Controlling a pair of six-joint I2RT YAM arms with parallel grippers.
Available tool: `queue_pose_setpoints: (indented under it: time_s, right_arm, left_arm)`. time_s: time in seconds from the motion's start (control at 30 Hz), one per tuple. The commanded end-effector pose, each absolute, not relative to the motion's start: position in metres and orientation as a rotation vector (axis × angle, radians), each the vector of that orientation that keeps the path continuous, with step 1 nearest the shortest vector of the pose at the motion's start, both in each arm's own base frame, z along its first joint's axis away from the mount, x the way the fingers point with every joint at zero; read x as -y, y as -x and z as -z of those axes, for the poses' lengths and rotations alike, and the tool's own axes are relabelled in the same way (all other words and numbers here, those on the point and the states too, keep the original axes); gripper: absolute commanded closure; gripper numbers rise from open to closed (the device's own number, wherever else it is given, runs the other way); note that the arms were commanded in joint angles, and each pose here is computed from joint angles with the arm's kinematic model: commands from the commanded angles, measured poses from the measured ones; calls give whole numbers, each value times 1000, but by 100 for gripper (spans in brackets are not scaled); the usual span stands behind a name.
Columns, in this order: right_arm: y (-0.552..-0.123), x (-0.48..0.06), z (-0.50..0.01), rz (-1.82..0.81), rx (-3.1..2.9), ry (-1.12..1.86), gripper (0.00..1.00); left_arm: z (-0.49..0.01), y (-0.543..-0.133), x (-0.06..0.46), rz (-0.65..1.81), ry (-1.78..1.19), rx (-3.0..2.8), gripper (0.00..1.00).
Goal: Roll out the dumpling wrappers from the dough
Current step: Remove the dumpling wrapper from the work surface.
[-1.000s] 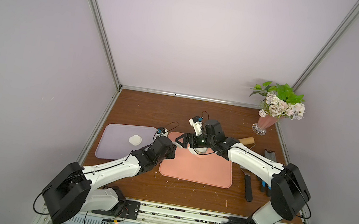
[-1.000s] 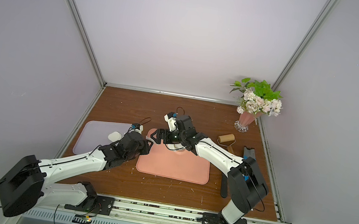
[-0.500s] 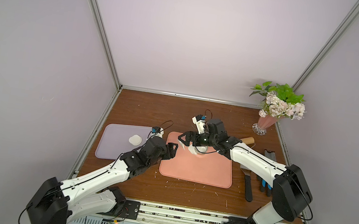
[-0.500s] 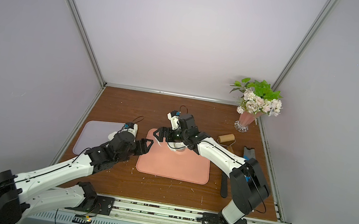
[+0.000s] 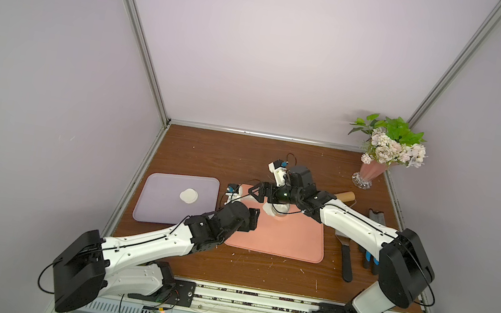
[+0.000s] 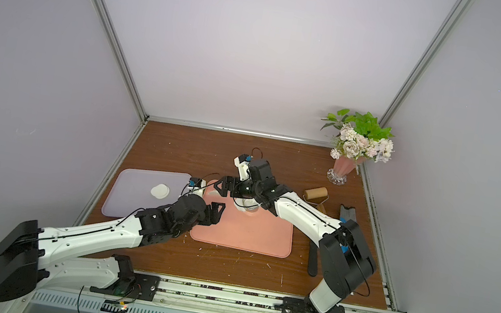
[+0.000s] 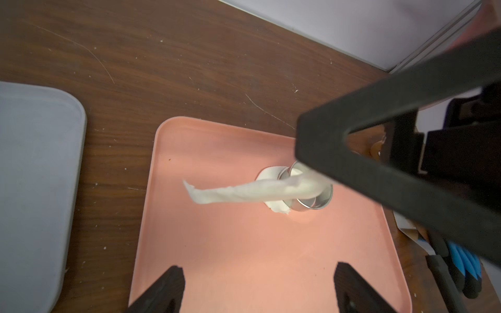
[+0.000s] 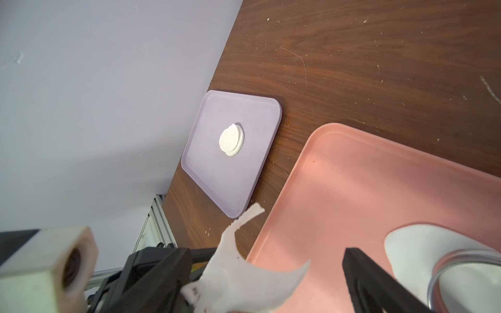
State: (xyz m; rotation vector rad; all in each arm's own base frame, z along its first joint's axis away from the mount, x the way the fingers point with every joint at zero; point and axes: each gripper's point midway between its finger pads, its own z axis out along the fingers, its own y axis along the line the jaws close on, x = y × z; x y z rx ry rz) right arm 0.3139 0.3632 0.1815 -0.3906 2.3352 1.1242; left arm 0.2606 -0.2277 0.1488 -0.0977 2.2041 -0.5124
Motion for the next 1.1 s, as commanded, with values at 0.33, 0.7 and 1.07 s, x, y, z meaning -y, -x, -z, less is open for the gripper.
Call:
queue_pose_setpoints:
  time_s: [0.33, 0.7, 1.07]
  right_arm:
    - [-316, -364, -211, -1157, -2238, 343, 5]
    - [-318, -365, -211, -1146, -2236, 350, 5]
    - [-329, -354, -214, -1082, -2234, 352, 4]
  left_arm:
    - [-182, -295, 241, 404, 162, -2045, 33]
    - [-158, -287, 227, 348, 182, -2102, 91]
    - [-137, -278, 217, 309, 155, -2178, 75]
